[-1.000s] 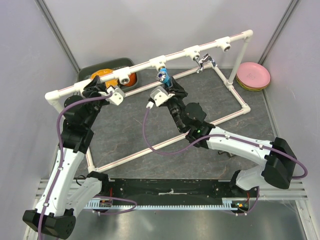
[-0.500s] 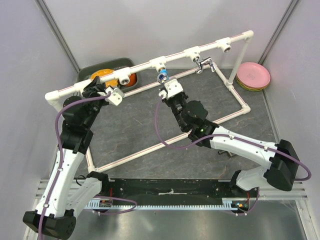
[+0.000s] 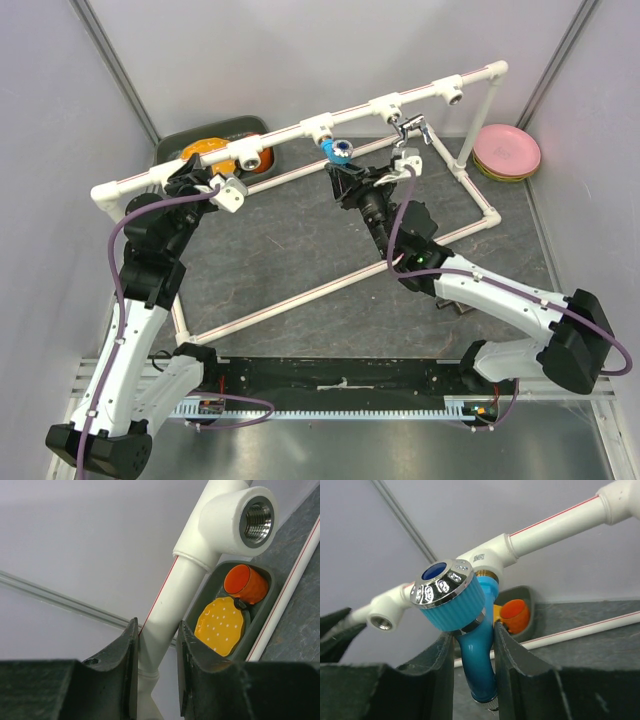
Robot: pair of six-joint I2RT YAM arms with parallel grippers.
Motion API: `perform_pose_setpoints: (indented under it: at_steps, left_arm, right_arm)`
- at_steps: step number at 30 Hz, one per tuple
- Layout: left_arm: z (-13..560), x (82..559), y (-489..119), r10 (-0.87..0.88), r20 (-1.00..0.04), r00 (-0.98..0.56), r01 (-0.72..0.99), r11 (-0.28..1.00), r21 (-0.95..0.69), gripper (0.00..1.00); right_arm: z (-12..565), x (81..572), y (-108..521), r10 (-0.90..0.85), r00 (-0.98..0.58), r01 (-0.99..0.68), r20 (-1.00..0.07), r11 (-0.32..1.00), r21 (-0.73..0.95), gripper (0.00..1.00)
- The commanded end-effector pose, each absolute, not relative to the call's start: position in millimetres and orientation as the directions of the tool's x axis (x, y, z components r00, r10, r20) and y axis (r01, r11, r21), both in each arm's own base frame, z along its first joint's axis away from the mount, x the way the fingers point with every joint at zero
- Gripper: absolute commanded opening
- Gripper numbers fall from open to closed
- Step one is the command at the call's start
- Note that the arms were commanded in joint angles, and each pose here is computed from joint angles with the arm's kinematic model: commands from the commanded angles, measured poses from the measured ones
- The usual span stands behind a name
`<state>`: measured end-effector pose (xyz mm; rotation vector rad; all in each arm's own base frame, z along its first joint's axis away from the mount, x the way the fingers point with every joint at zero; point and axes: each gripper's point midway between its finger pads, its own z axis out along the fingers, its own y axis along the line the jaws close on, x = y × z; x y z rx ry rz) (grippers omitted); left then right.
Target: Install the water faucets
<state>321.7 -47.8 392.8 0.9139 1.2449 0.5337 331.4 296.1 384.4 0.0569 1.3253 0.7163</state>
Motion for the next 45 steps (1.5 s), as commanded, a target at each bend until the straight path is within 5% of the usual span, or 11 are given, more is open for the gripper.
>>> perform_pose_setpoints:
  at_steps: [1, 7, 9, 11, 12, 15, 21, 26, 29, 36, 45]
  left_arm:
    - [374.4, 322.8, -40.3, 0.711, -0.678, 0.186, 0.159, 0.659, 0.735, 0.02]
    - [374.5, 321.9, -40.6, 0.711, -0.678, 0.188, 0.161, 0.658, 0.735, 0.02]
    - [373.5, 321.7, -40.6, 0.711, -0.678, 0.187, 0.162, 0.658, 0.735, 0.02]
    - [374.8, 321.4, -40.6, 0.710, -0.678, 0.190, 0.159, 0.659, 0.735, 0.02]
    - [374.7, 321.8, -39.8, 0.712, -0.677, 0.187, 0.158, 0.658, 0.736, 0.02]
    - [375.0, 321.8, -40.2, 0.710, -0.679, 0.189, 0.158, 0.660, 0.734, 0.02]
    - [374.1, 322.6, -40.1, 0.710, -0.679, 0.187, 0.160, 0.660, 0.734, 0.02]
    - [374.7, 322.4, -41.0, 0.707, -0.681, 0.190, 0.163, 0.661, 0.732, 0.02]
    - [374.1, 322.8, -40.9, 0.705, -0.683, 0.189, 0.165, 0.663, 0.730, 0.02]
    - [374.6, 322.4, -41.1, 0.705, -0.683, 0.191, 0.165, 0.663, 0.730, 0.02]
    - [374.1, 322.8, -41.2, 0.705, -0.683, 0.191, 0.167, 0.663, 0.730, 0.02]
  right_arm:
    - [402.8, 347.5, 246.8, 0.906, 0.032, -0.303, -0.422, 0.412, 0.859, 0.00]
    - [401.1, 346.9, 245.7, 0.991, -0.075, -0.277, -0.112, 0.087, 0.957, 0.00]
    - [407.2, 343.8, 247.7, 0.990, -0.096, -0.298, -0.101, 0.068, 0.952, 0.07]
    - [414.4, 339.5, 245.6, 0.984, -0.088, -0.320, -0.154, 0.118, 0.940, 0.21]
    - [416.4, 337.9, 244.3, 0.979, -0.080, -0.326, -0.187, 0.152, 0.933, 0.37]
    - [427.0, 328.4, 237.0, 0.937, -0.037, -0.363, -0.347, 0.310, 0.878, 0.65]
    - [445.6, 304.0, 223.0, 0.716, 0.022, -0.406, -0.697, 0.644, 0.649, 0.98]
    - [463.3, 284.5, 202.7, 0.317, 0.119, -0.424, -0.941, 0.873, 0.241, 0.98]
    - [483.3, 277.4, 190.3, -0.006, 0.212, -0.414, -0.977, 0.905, -0.095, 0.98]
    - [501.1, 274.1, 192.6, -0.498, 0.400, -0.376, -0.769, 0.676, -0.634, 0.98]
    - [465.0, 282.8, 231.6, -0.918, 0.366, -0.078, -0.149, 0.129, -0.989, 0.98]
